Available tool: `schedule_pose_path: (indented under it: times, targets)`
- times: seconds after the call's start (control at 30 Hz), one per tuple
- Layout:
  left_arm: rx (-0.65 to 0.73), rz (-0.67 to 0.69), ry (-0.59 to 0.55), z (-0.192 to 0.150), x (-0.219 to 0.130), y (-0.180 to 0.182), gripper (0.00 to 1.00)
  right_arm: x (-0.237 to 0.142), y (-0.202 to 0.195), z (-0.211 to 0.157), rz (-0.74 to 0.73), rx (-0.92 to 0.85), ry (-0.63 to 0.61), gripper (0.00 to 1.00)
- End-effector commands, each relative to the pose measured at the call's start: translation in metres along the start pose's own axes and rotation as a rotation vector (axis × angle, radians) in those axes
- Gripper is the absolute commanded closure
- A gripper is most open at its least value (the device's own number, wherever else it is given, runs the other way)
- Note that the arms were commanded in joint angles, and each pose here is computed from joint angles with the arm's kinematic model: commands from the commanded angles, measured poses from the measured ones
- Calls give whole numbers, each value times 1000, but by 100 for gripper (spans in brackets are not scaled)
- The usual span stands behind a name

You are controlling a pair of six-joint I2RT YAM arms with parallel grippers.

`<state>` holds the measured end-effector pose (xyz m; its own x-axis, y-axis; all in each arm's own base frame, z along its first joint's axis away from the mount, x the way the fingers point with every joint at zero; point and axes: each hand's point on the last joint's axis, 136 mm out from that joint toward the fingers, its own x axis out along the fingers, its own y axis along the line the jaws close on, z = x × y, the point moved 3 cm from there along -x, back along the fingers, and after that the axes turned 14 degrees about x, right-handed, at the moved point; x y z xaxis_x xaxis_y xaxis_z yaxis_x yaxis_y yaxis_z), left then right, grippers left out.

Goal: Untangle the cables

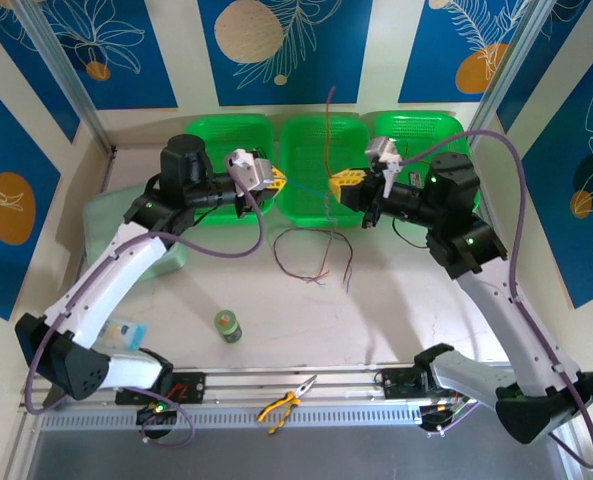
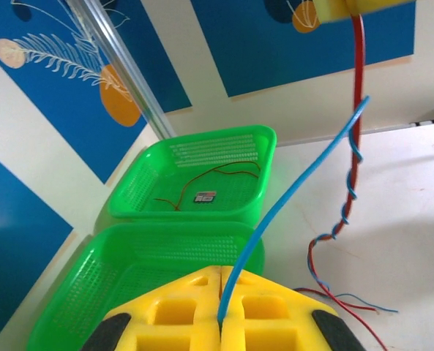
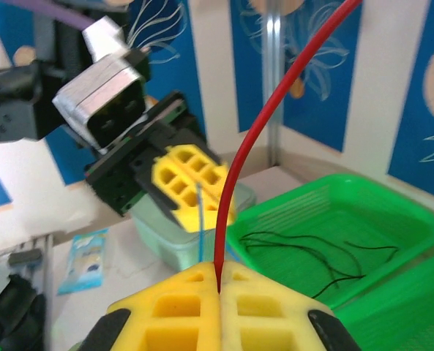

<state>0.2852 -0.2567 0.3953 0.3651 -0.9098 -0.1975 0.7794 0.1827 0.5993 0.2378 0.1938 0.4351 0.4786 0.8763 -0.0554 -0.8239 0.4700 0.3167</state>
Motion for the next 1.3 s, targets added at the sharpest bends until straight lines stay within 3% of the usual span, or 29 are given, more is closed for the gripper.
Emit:
schedule_pose_path:
  times: [0.0, 0.33, 0.77, 1.27]
  targets:
    - [4, 87, 44, 0, -17, 12, 100, -19, -8, 24, -99, -7, -133, 100]
    - [-180, 336, 292, -55, -65, 63, 100, -81, -32, 69, -364, -32, -290, 100]
    - [-316, 571, 405, -92, -122, 100, 100, -149, -78, 108, -643, 29, -503, 100]
    - [-470, 761, 557, -129, -169, 120, 100, -192, -103, 119, -808, 26, -581, 100]
